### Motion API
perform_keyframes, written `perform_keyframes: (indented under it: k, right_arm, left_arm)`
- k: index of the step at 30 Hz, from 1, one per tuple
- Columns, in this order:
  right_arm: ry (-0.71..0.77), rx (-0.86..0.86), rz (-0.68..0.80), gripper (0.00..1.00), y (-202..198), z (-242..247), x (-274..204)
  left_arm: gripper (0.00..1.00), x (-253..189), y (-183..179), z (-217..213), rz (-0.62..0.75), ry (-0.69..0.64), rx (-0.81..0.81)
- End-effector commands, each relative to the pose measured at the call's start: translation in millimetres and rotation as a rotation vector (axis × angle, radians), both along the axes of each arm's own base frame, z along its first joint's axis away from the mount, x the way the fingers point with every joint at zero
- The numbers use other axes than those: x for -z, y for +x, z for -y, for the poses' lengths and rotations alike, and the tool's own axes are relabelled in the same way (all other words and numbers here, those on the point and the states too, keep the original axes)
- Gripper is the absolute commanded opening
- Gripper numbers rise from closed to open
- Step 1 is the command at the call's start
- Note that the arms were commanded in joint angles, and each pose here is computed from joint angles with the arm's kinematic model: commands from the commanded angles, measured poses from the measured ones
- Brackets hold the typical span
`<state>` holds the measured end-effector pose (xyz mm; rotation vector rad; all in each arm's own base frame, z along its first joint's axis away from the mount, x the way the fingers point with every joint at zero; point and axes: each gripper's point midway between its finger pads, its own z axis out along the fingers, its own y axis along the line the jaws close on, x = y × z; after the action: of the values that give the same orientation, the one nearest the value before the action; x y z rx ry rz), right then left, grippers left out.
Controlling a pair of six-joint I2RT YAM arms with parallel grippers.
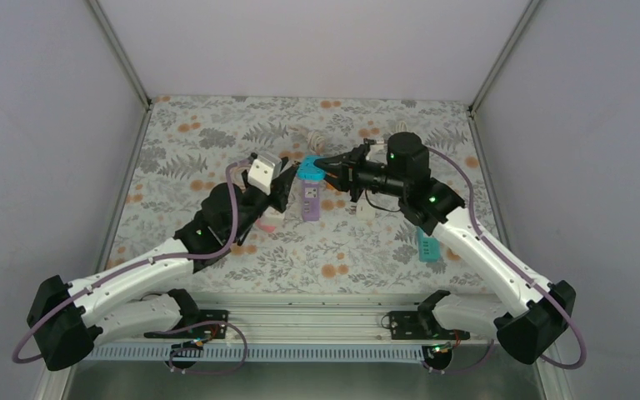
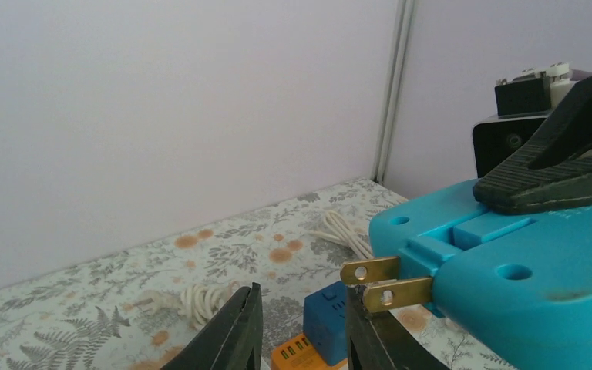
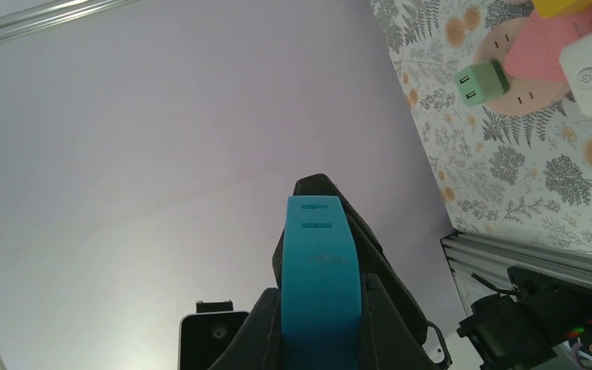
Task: Insert the plug
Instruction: Pick up the plug from the center of the board.
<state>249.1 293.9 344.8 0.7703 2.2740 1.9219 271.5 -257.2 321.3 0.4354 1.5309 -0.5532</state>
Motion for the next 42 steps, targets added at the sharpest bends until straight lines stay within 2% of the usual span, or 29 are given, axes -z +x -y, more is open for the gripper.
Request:
perform_keyframes:
  k: [1, 7, 12, 16, 20, 22, 26, 29, 33, 36, 42]
  right_arm:
    - [0.002, -0.02, 0.02, 0.03, -7.7, -0.1, -3.0]
    - [-0.077, -0.041, 0.139, 0.03, -5.0, 4.4, 7.4]
    - [-0.174, -0.117, 0.357, 0.04, 1.1, 5.8, 24.7]
    - [-0.216, -0.266, 0.599, 0.04, -6.6, -4.0, 28.7]
    - [-0.236, -0.365, 0.823, 0.04, -21.8, -4.1, 14.8]
    - [-0.233, -0.412, 0.907, 0.04, -30.5, -4.0, 6.9]
    - [-0.191, -0.509, 1.036, 0.04, -51.2, -3.7, -10.1]
    - [-0.166, -0.547, 1.114, 0.03, -63.4, -1.0, -18.3]
    - [-0.113, -0.595, 1.207, 0.03, -79.3, 1.1, -28.6]
    - [-0.083, -0.607, 1.257, 0.03, -87.0, 3.3, -36.9]
    - [-0.024, -0.639, 1.318, 0.03, -99.6, 5.5, -47.7]
  left_arm:
    - [0.3, -4.2, 2.3, -4.6, 0.007, -0.006, -0.027]
    - [0.33, 17.3, 0.7, -13.7, -0.105, -0.034, -0.057]
    - [0.43, 26.2, -11.4, -23.0, -0.253, -0.155, -0.047]
    - [0.63, 5.3, -25.6, -19.9, -0.346, -0.275, 0.045]
    - [0.81, -18.6, -33.0, -18.1, -0.396, -0.317, 0.113]
    - [0.85, -27.8, -36.5, -12.1, -0.418, -0.319, 0.18]
    - [0.87, -42.5, -55.9, 7.7, -0.451, -0.331, 0.462]
    - [0.83, -45.8, -65.8, 17.4, -0.487, -0.308, 0.6]
    - [0.66, -56.5, -87.8, 27.3, -0.49, -0.294, 0.77]
    - [0.52, -61.9, -97.7, 26.8, -0.481, -0.291, 0.821]
    - [0.32, -63.2, -104.3, 27.2, -0.483, -0.285, 0.859]
